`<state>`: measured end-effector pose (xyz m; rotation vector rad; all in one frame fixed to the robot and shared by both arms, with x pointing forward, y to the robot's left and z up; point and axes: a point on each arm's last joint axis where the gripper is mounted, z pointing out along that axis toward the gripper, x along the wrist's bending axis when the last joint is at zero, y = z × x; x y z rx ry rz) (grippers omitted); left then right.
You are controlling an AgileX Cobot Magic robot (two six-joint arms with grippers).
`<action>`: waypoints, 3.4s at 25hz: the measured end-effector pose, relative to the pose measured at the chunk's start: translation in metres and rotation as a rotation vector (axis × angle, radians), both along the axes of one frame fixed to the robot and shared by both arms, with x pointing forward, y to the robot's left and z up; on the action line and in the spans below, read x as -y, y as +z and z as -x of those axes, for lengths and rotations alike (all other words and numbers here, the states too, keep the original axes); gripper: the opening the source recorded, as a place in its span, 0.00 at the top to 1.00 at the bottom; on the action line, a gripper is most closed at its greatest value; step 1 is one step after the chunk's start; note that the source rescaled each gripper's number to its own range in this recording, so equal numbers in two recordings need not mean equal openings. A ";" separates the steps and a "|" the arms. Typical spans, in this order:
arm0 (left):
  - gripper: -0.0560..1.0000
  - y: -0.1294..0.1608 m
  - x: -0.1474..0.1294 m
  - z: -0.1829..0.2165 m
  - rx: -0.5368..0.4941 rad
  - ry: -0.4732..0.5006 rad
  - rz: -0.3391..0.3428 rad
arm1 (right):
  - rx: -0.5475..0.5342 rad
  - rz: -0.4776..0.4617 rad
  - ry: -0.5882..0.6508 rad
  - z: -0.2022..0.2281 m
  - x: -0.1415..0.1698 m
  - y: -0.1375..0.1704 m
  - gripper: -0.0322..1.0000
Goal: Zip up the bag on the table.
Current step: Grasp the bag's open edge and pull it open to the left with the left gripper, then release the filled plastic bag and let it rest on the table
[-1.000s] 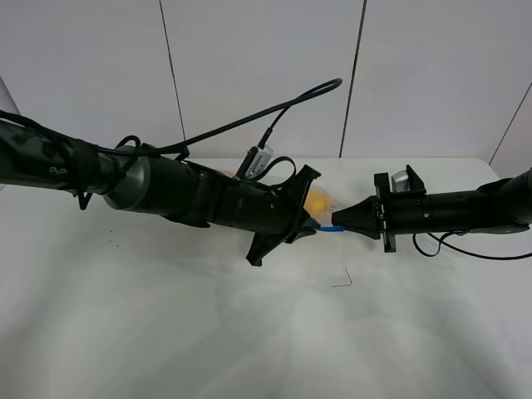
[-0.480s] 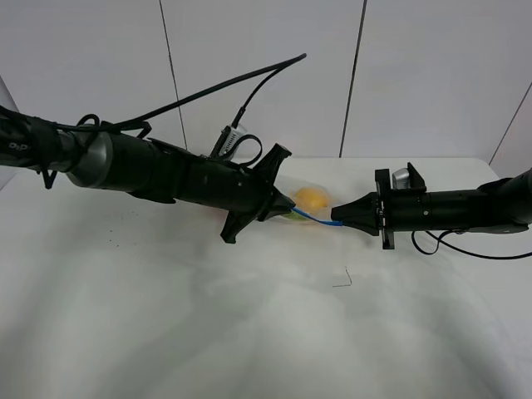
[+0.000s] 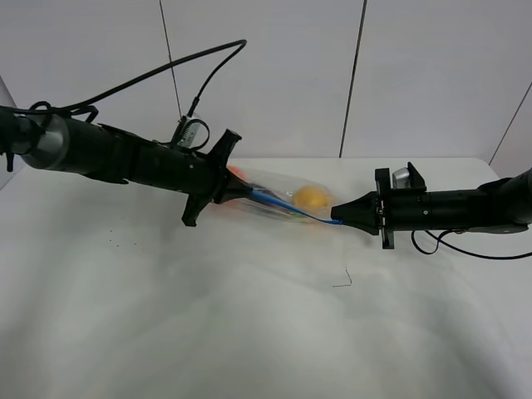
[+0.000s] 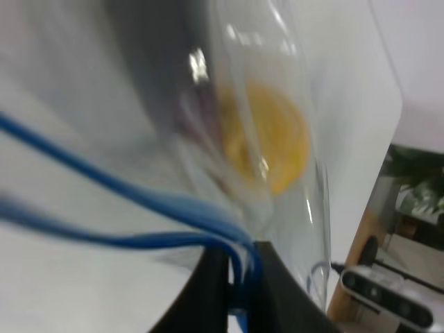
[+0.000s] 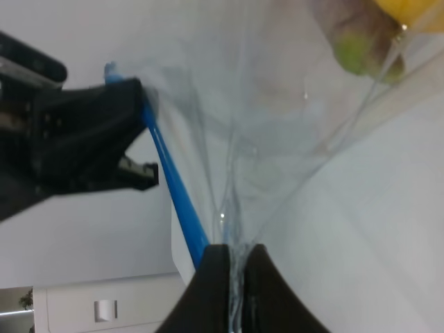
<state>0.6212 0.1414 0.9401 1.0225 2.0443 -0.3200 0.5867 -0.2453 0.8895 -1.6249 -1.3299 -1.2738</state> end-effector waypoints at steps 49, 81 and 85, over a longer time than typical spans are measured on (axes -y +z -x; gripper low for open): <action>0.05 -0.007 -0.158 -0.023 0.017 0.106 -0.229 | -0.008 0.011 0.020 0.002 -0.001 -0.001 0.97; 0.07 0.061 -0.157 -0.008 -0.301 -0.615 -0.832 | -0.011 0.010 0.020 0.002 -0.001 -0.001 0.97; 0.07 0.082 -0.157 0.009 -0.268 -0.597 -0.841 | -0.012 0.012 0.021 0.002 0.000 -0.001 0.97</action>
